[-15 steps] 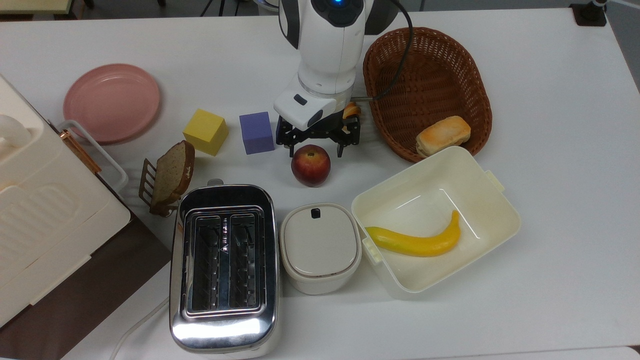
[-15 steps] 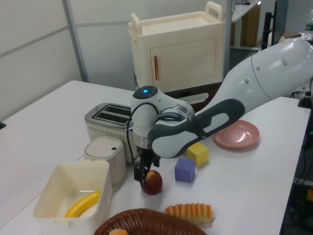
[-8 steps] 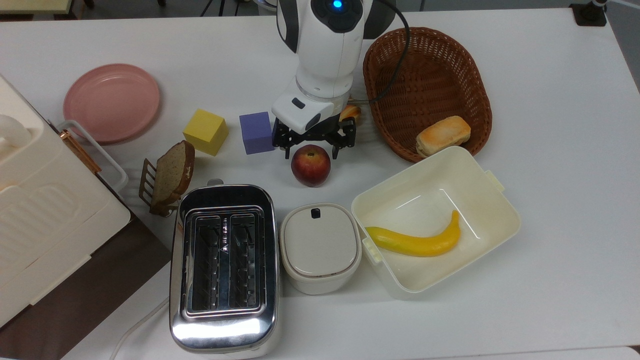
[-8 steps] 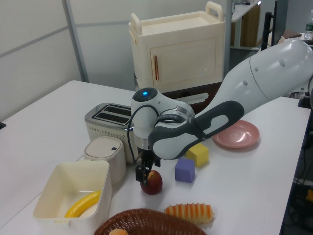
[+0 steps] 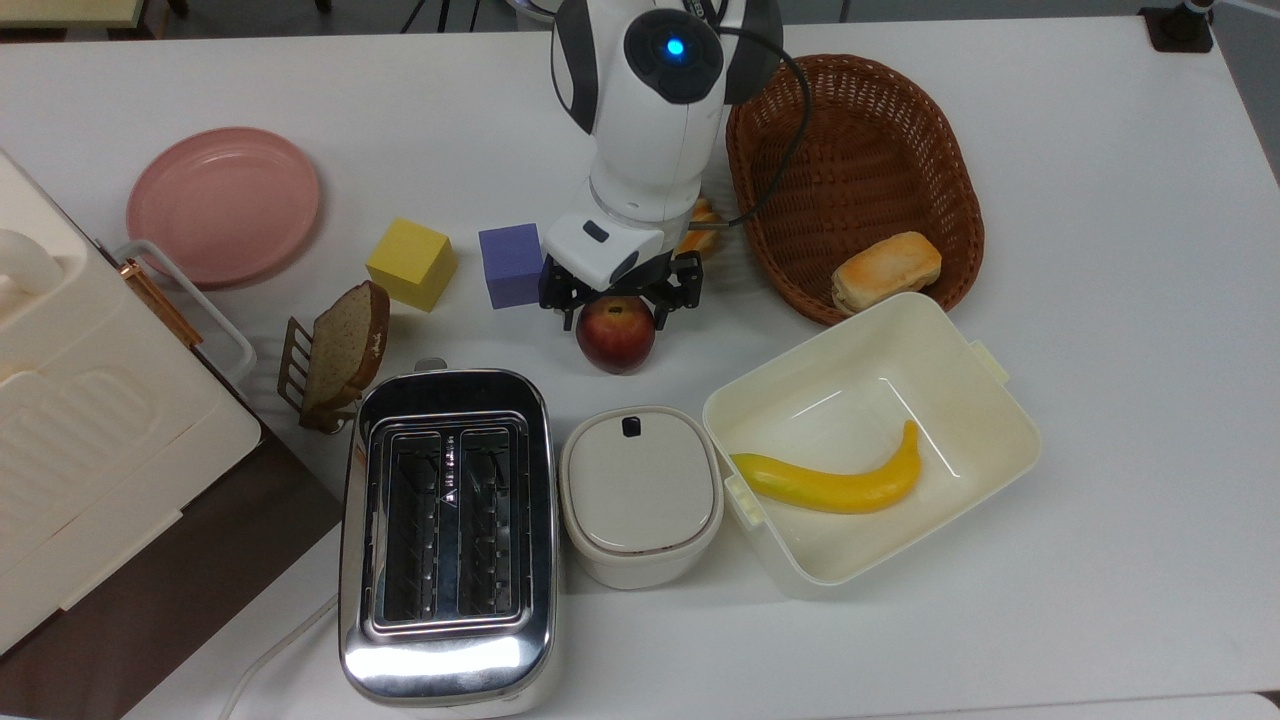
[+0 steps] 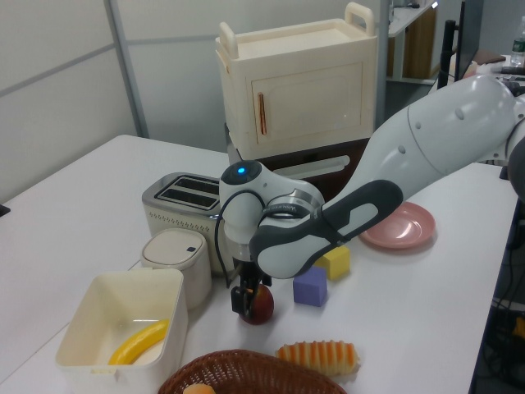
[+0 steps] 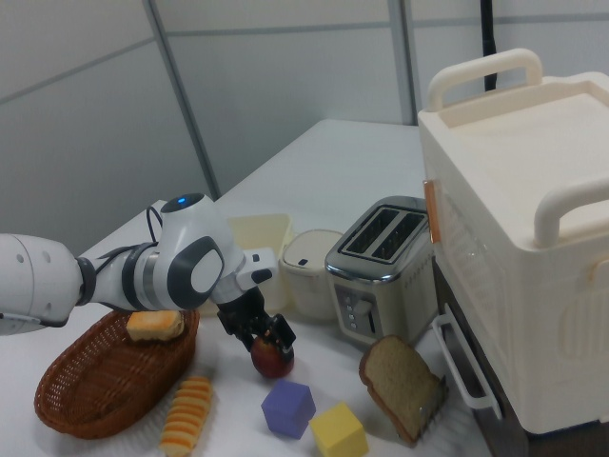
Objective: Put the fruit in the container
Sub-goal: 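Close the gripper around the red apple, then lift the red apple and carry it over the cream container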
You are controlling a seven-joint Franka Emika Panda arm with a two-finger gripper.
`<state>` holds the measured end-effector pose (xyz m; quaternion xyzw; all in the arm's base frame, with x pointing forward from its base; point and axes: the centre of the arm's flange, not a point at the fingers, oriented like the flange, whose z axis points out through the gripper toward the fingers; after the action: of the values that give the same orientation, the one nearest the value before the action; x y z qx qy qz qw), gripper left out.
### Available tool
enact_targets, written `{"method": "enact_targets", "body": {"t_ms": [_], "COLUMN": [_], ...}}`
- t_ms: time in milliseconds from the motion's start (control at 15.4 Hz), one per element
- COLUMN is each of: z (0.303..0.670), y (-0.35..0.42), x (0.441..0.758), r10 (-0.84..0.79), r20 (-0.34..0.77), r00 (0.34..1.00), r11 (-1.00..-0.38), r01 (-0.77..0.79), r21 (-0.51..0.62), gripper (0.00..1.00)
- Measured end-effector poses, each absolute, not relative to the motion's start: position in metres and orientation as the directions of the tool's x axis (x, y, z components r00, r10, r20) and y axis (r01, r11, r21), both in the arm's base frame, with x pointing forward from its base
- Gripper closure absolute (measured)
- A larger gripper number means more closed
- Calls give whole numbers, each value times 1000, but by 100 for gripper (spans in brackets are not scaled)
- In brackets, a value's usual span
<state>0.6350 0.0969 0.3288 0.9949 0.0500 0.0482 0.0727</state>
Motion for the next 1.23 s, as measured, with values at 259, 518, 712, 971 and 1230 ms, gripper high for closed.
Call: {"method": "enact_targets", "body": {"t_ms": [259, 518, 712, 971, 1230], "z": [324, 324, 339, 422, 485], "y": [97, 97, 93, 83, 95], "x": [636, 636, 641, 638, 623], "r10": [130, 130, 91, 13, -14], "r20": [85, 85, 123, 246, 338], "r00": [988, 988, 988, 969, 941], "r11": [-978, -978, -983, -988, -990], "r01": [114, 114, 70, -26, -61], "r21": [175, 176, 171, 154, 129], "gripper": [15, 15, 15, 15, 15]}}
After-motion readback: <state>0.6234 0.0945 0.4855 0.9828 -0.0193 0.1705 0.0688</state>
